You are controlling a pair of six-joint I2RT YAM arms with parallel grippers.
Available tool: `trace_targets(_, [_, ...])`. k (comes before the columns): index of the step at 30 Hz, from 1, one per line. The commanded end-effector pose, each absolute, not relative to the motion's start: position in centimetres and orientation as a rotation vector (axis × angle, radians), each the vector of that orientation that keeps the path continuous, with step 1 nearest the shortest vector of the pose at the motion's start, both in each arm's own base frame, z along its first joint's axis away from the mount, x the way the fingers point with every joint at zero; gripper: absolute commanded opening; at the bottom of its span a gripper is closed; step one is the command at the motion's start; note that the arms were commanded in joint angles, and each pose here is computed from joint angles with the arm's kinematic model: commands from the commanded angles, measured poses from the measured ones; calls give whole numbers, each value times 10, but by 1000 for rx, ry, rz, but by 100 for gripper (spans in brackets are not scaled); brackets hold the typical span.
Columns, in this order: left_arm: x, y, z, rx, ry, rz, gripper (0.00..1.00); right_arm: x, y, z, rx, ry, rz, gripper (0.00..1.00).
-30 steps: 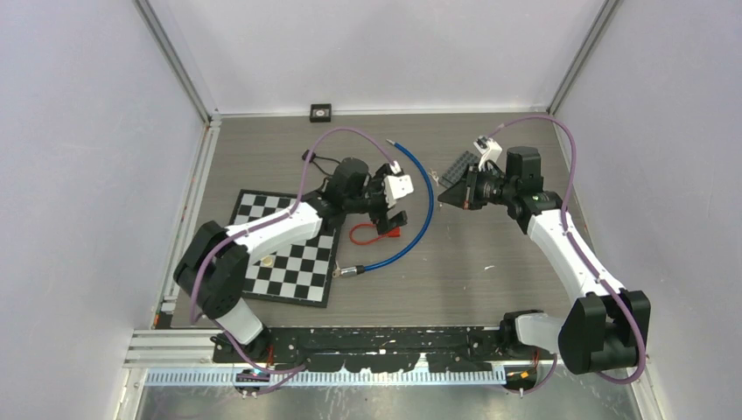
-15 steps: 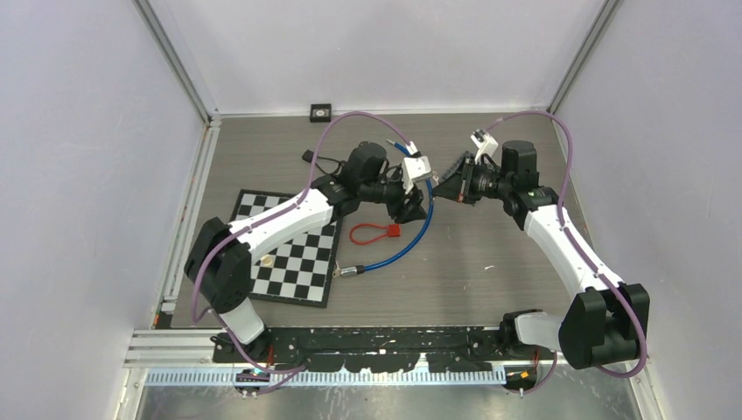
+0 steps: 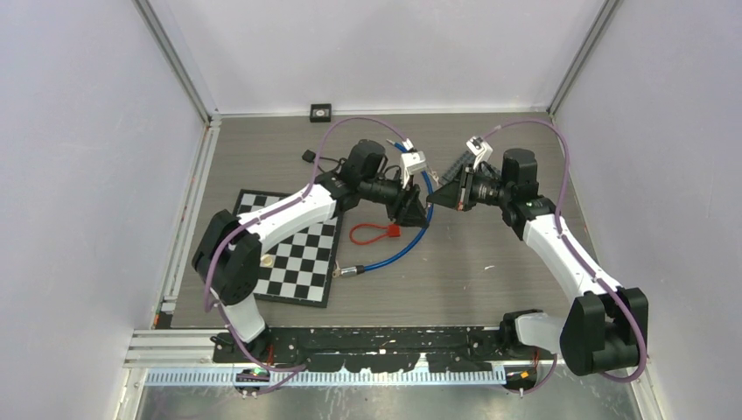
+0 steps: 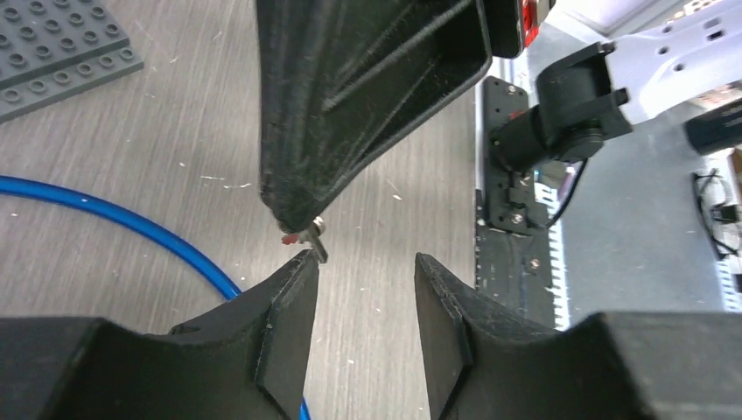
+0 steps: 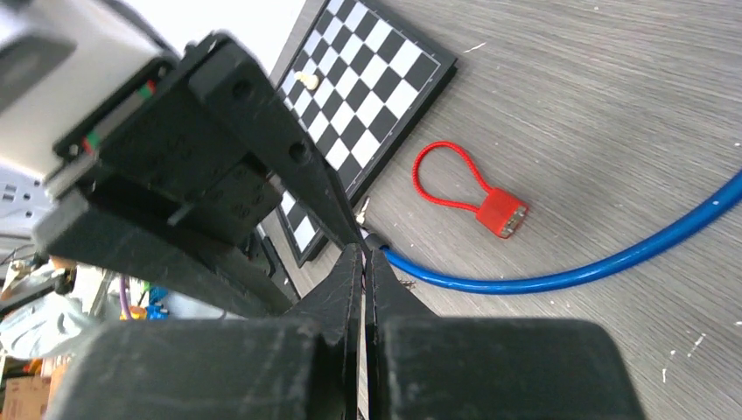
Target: Unlock with the key
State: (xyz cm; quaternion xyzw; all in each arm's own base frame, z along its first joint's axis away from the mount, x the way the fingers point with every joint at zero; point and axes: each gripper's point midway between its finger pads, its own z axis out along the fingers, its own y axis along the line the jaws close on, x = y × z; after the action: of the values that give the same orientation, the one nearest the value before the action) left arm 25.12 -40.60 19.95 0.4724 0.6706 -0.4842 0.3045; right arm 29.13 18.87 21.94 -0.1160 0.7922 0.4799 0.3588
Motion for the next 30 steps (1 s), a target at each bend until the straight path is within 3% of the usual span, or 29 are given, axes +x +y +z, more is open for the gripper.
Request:
trace_targets(1, [241, -407, 228, 1200, 1761, -1519, 45, 281, 196, 249, -459, 1874, 1280, 1])
trace_targets(10, [250, -410, 228, 1132, 1793, -1608, 37, 278, 198, 251, -479, 1860, 1298, 1])
trace_targets(24, [259, -409, 239, 1080, 1769, -1651, 35, 277, 198, 248, -478, 1866, 1300, 0])
trace_targets(30, [266, -405, 238, 1049, 1774, -1647, 18, 276, 198, 247, -480, 1866, 1300, 1])
